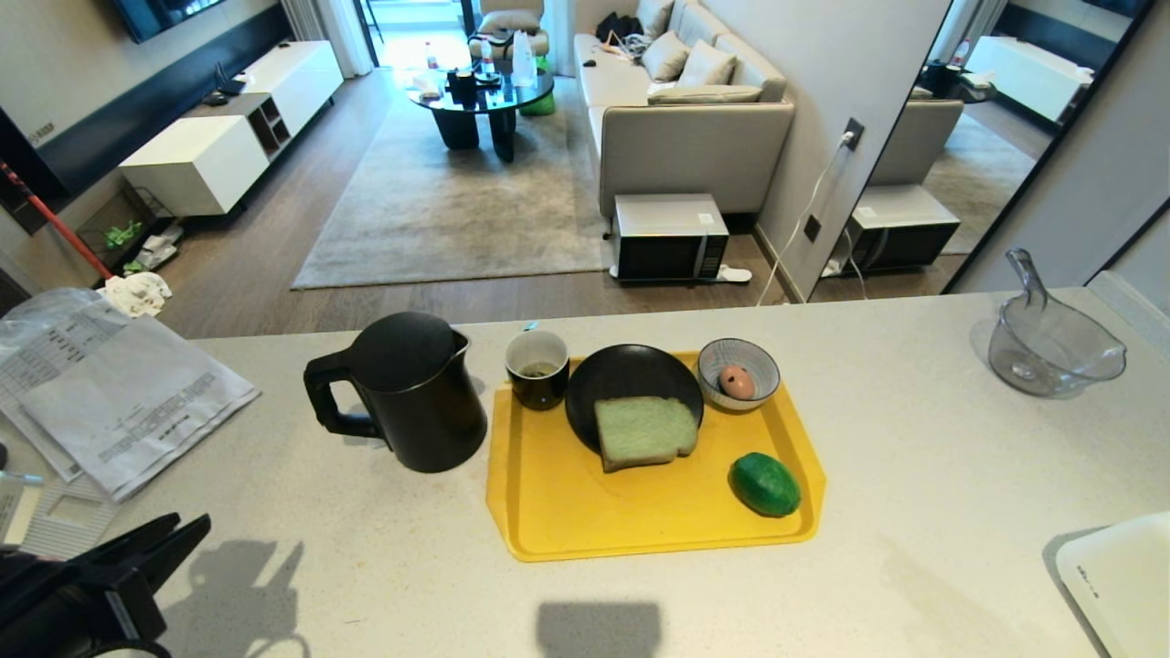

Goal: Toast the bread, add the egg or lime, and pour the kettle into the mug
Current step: Pick up the kettle

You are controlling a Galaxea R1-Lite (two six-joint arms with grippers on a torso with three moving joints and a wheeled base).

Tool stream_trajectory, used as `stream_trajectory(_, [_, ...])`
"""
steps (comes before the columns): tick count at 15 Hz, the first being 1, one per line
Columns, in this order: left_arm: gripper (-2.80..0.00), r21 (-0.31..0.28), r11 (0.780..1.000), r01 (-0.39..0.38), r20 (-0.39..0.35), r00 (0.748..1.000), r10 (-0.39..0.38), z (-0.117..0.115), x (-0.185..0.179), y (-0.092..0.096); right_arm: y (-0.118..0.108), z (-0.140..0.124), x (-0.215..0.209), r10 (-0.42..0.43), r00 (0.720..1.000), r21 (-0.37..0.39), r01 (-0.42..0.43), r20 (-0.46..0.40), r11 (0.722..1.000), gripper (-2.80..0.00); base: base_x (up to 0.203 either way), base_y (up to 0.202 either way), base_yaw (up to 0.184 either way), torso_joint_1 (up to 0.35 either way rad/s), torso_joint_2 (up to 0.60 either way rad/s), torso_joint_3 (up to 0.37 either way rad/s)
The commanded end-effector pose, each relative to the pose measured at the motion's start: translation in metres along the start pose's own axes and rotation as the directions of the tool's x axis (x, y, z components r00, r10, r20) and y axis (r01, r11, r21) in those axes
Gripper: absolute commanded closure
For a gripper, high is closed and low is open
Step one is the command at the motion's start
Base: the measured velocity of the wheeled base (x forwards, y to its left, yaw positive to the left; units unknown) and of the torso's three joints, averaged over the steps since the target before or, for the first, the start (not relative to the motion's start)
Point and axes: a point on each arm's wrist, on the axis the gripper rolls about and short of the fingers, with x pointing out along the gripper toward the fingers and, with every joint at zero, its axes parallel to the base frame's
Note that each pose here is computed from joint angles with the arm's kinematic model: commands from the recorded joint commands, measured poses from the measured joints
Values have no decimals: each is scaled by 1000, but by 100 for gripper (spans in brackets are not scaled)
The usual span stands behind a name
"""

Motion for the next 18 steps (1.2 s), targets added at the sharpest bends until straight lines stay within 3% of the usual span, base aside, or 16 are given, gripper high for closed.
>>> stream_trajectory(1, [-280,-4,1000,-4,-16,1000,4,-2,3,2,0,0,0,1,1000,0,-1,-1,1000,0,0,0,0,0,0,0])
stream_trajectory(9, [-280,-27,1000,-2,-113,994,-1,-13,37,16,0,0,0,1,1000,0,-1,-1,1000,0,0,0,0,0,0,0])
stream_trajectory(15, [-280,5,1000,-3,-86,996,4,-1,94,39,0,0,0,1,1000,0,-1,-1,1000,0,0,0,0,0,0,0])
stream_trajectory(18, [-280,9,1000,-7,-136,991,8,-12,109,44,0,0,0,1,1000,0,-1,-1,1000,0,0,0,0,0,0,0])
